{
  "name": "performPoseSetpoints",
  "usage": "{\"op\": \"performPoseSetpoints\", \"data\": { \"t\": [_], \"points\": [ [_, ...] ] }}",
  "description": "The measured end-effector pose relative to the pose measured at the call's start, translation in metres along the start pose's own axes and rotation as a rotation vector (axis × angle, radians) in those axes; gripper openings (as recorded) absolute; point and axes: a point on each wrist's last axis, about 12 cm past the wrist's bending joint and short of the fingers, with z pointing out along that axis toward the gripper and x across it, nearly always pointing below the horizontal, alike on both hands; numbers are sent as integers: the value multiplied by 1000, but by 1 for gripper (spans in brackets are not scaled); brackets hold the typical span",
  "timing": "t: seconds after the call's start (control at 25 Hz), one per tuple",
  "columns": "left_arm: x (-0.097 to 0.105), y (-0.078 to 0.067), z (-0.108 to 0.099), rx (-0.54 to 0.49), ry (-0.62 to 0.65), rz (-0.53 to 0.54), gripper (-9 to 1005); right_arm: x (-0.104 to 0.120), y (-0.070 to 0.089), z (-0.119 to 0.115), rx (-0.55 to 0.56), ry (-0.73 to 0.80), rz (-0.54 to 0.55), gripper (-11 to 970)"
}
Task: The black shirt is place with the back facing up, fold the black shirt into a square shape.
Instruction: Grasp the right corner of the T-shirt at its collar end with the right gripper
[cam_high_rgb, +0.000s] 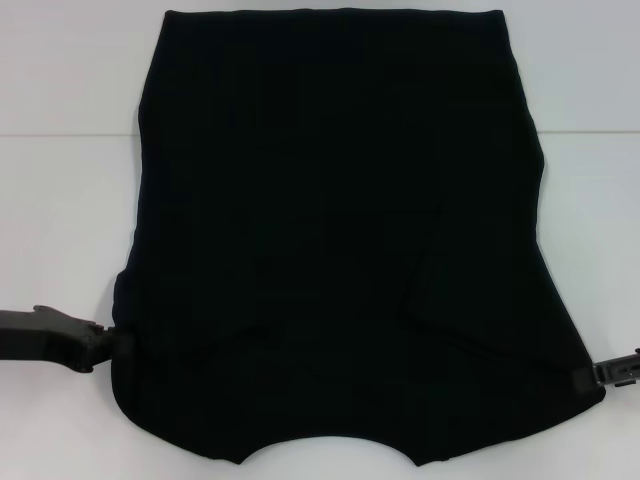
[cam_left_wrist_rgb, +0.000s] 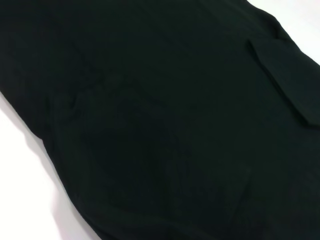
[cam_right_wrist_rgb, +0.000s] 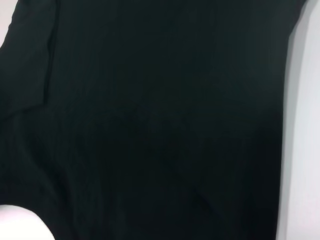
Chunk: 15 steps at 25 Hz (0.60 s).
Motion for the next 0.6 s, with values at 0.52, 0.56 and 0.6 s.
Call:
{"op": "performPoseSetpoints", "data": {
  "t": [0.52, 0.56, 0.6],
  "points": [
    [-2, 2, -1, -13, -4, 3, 30, -7, 9, 9, -10, 20, -26, 941],
    [-2, 2, -1, -14, -4, 3, 31, -8, 10, 9, -13, 22, -27, 941],
    [-2, 2, -1, -14, -5, 3, 31, -8, 11, 10, -16, 22, -28, 941]
  ]
}}
